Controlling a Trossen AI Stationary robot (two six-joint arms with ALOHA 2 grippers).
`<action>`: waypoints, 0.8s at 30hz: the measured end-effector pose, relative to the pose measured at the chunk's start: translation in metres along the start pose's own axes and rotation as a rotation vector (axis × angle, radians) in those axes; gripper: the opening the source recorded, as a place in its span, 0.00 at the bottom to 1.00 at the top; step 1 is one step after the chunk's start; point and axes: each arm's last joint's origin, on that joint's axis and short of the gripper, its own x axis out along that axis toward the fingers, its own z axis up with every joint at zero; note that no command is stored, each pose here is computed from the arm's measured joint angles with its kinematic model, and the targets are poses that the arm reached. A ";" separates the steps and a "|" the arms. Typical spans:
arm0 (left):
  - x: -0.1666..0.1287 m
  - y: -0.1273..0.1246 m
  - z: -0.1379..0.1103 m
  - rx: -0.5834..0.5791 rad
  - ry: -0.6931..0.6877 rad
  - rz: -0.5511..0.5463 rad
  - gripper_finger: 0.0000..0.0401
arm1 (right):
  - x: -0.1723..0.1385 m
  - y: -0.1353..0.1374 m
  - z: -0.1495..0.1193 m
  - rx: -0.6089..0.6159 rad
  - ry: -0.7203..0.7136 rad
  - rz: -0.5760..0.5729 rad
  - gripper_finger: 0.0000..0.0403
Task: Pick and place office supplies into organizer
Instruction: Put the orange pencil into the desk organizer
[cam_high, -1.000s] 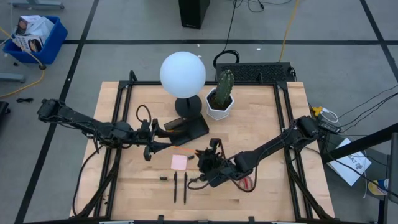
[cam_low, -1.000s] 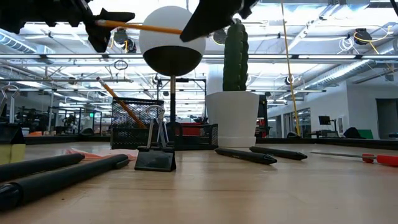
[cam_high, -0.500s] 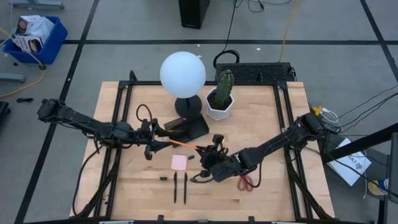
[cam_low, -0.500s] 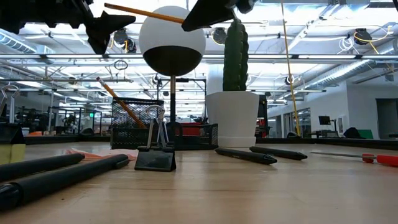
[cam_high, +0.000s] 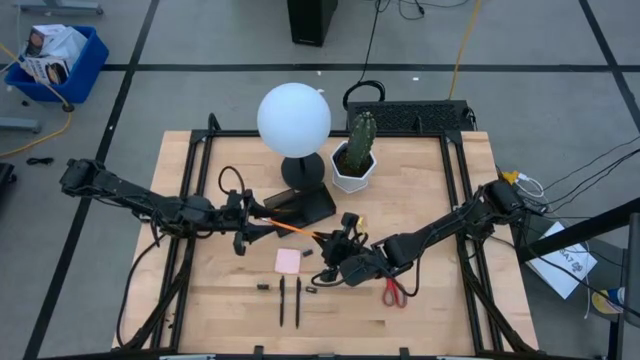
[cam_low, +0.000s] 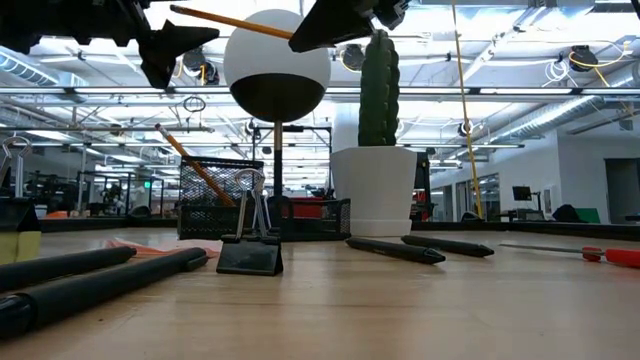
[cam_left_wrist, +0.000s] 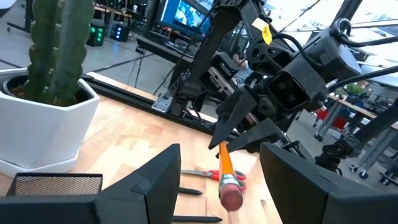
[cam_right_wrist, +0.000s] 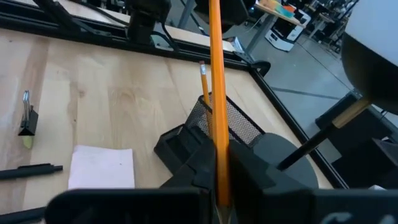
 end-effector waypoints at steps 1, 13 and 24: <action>0.000 0.000 0.000 -0.004 0.000 -0.001 0.57 | 0.000 0.000 0.000 0.002 -0.002 0.000 0.05; -0.002 -0.005 -0.002 0.026 -0.009 0.010 0.27 | 0.000 0.000 0.003 0.013 -0.022 -0.003 0.05; -0.002 -0.006 -0.002 0.042 -0.006 -0.006 0.06 | 0.001 0.000 0.002 0.011 -0.019 -0.001 0.05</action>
